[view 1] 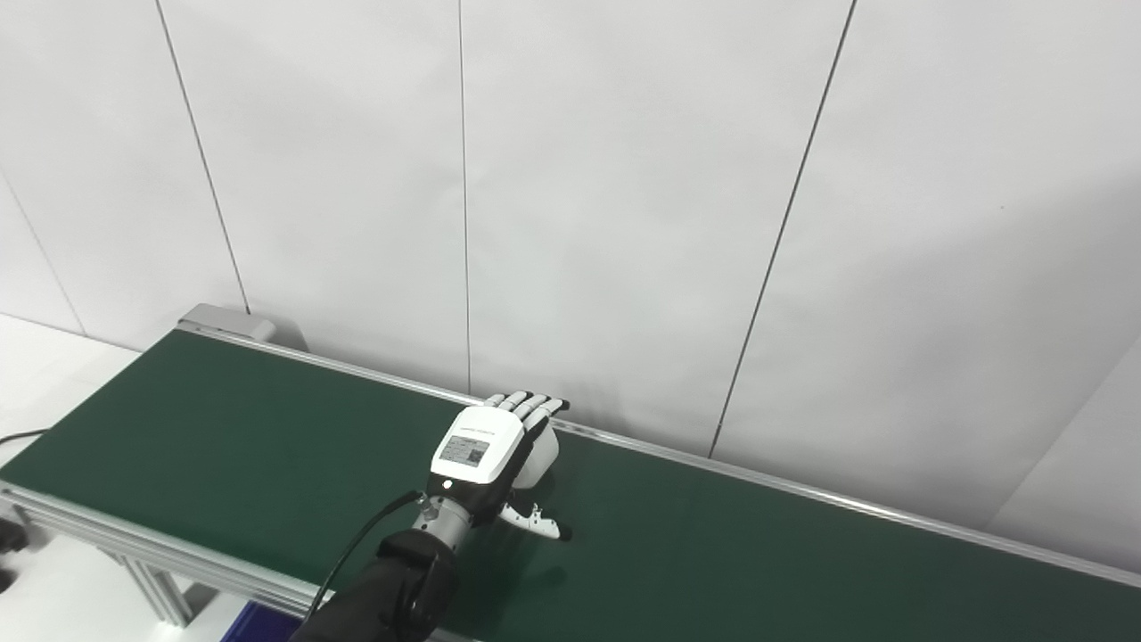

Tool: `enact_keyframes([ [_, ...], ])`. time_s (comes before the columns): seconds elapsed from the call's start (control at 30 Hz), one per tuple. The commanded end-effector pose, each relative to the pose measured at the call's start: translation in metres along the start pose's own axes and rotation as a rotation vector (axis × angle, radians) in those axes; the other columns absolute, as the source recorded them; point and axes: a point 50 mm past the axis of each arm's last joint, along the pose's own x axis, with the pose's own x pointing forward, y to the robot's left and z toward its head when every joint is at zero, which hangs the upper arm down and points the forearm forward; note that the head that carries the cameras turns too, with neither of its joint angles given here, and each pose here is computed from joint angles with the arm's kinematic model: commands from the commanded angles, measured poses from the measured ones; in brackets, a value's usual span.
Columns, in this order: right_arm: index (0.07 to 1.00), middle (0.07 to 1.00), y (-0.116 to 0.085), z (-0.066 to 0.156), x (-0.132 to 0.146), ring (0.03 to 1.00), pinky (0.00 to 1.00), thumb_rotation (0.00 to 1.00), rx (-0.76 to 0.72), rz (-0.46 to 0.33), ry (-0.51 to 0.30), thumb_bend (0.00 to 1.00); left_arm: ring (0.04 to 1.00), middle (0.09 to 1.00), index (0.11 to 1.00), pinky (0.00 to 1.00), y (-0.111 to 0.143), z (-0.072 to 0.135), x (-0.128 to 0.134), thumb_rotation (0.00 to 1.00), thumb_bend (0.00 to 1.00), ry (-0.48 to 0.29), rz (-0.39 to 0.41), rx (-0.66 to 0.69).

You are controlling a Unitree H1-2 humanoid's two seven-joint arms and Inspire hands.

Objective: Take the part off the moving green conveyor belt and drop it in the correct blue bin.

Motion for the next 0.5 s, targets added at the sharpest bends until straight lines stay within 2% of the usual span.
enact_keyframes([
  [0.0, 1.000, 0.971, 0.000, 0.013, 0.006, 0.941, 0.95, 1.00, 0.002, -0.004, -0.089, 0.77, 0.904, 0.890, 0.875, 0.88, 0.025, 0.012, 0.025, 0.41, 0.84, -0.070, 0.109, -0.007],
  [0.27, 1.000, 0.972, 0.002, 0.014, 0.007, 0.941, 0.96, 1.00, 0.017, 0.001, -0.090, 0.79, 0.895, 0.880, 0.859, 0.88, 0.037, 0.018, 0.039, 0.39, 0.85, -0.133, 0.117, 0.010],
  [0.47, 1.000, 0.972, 0.005, 0.014, 0.007, 0.942, 0.96, 1.00, 0.014, 0.008, -0.093, 0.79, 0.889, 0.878, 0.855, 0.86, 0.042, 0.022, 0.054, 0.38, 0.87, -0.165, 0.085, 0.052],
])
